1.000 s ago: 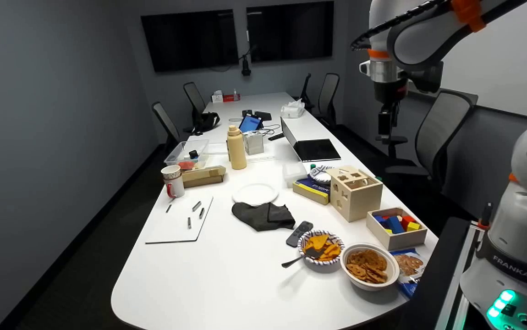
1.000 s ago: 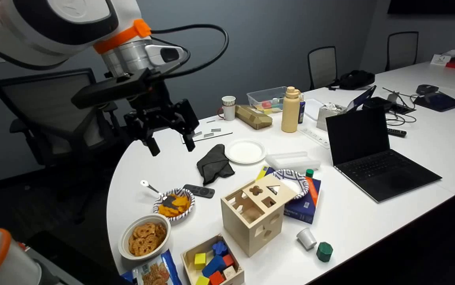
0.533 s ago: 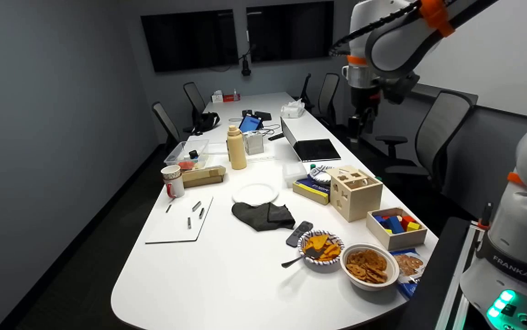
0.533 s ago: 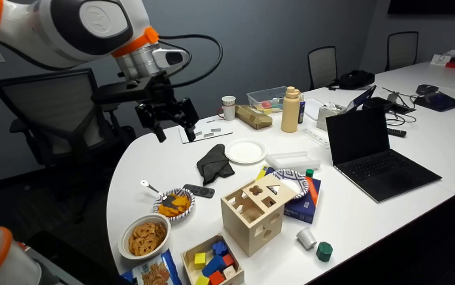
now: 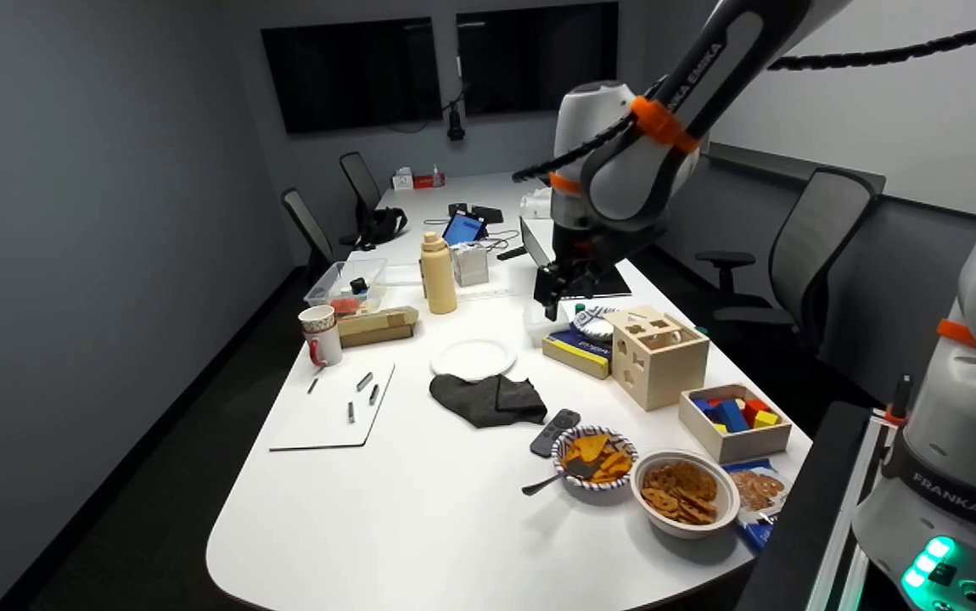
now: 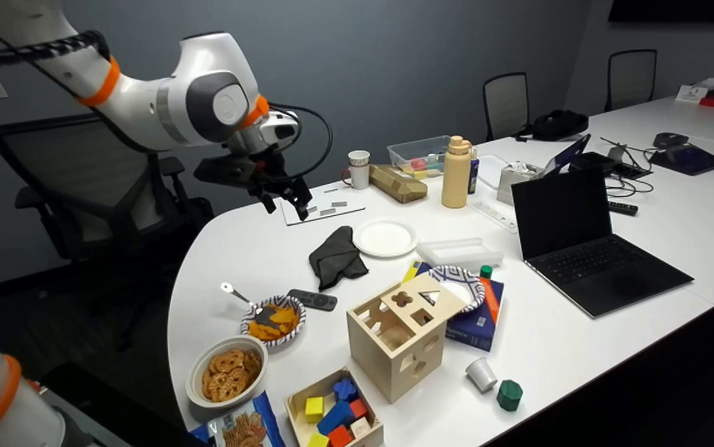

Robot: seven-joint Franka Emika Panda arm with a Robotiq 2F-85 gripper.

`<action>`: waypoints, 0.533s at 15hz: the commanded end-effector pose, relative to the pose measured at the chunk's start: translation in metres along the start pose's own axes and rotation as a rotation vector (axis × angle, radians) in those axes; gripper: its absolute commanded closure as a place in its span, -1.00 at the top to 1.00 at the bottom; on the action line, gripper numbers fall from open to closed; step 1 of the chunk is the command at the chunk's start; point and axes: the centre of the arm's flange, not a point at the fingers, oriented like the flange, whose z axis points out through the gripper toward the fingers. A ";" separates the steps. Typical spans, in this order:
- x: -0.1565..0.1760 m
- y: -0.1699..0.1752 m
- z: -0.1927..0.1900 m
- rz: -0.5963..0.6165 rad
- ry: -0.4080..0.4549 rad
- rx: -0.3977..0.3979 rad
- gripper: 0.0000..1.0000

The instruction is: Press the center button of the small grey remote

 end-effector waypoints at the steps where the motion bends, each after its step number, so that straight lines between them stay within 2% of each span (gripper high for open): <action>1: 0.047 -0.005 0.076 0.138 -0.010 0.012 1.00; 2: 0.048 -0.002 0.089 0.170 -0.024 0.020 1.00; 3: 0.048 0.000 0.103 0.200 -0.041 0.027 0.50; 4: 0.047 0.003 0.116 0.229 -0.054 0.028 0.46; 8: 0.049 0.015 0.159 0.326 -0.089 0.054 -0.15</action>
